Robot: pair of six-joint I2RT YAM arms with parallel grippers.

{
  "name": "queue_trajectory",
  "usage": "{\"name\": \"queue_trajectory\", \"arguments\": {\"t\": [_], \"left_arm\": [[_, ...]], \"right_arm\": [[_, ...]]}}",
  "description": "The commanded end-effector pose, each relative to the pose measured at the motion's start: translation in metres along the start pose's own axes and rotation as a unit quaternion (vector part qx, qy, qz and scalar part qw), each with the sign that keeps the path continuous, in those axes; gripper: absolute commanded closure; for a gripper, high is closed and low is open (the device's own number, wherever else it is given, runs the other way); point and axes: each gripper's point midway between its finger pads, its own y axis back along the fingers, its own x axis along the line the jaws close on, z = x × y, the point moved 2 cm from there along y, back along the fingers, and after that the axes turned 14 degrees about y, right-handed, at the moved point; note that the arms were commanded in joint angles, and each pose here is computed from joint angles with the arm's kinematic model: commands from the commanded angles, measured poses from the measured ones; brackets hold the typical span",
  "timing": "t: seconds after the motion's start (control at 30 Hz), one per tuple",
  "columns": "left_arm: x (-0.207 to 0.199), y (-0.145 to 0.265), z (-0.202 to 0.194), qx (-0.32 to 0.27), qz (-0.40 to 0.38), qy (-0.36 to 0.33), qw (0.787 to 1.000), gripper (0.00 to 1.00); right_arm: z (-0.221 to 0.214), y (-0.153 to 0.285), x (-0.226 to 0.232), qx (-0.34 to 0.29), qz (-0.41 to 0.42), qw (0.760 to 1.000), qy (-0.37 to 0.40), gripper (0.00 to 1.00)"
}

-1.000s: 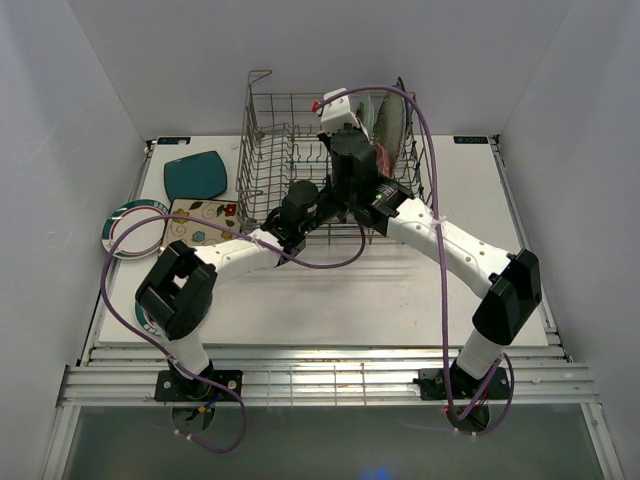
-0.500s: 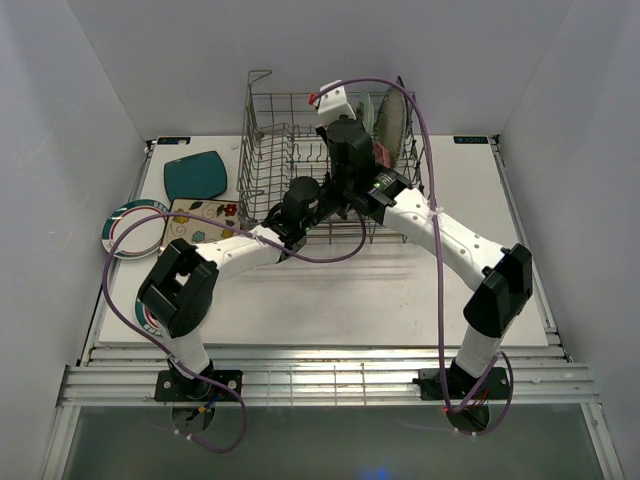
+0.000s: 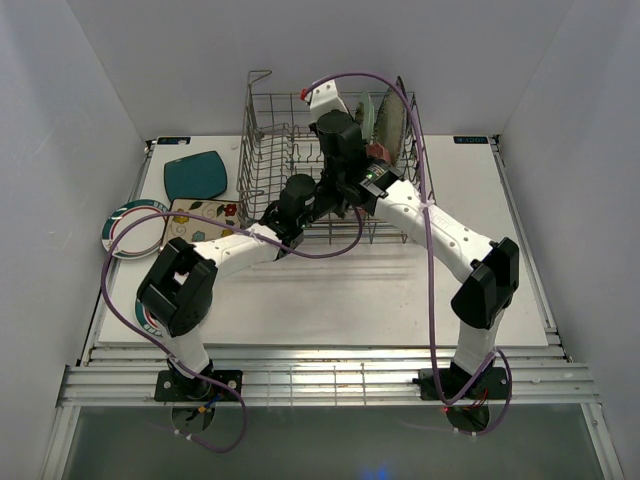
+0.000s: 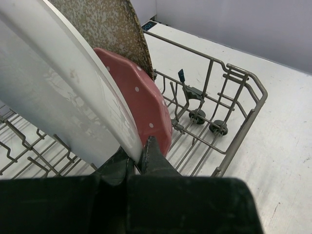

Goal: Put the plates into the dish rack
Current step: Insert the plate into the dish rack.

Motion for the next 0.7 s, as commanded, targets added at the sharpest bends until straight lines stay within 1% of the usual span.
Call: {"name": "queue_trajectory", "arguments": {"t": [0.0,0.27,0.4,0.67], "left_arm": [[-0.043,0.013,0.077,-0.100,-0.101,-0.038,0.989,1.00],[-0.041,0.007,0.077,-0.095,-0.097,-0.038,0.990,1.00],[-0.041,0.006,0.079,-0.094,-0.096,-0.041,0.990,0.95],[-0.038,0.004,0.071,-0.085,-0.092,-0.045,0.991,0.93]], "right_arm": [[0.007,-0.007,0.039,-0.041,0.124,0.991,0.005,0.92],[-0.002,-0.019,0.034,-0.034,0.129,0.991,-0.013,0.92],[-0.012,-0.023,0.026,-0.022,0.123,0.992,-0.026,0.92],[-0.036,-0.022,0.028,-0.007,0.115,0.993,-0.041,0.92]]}}
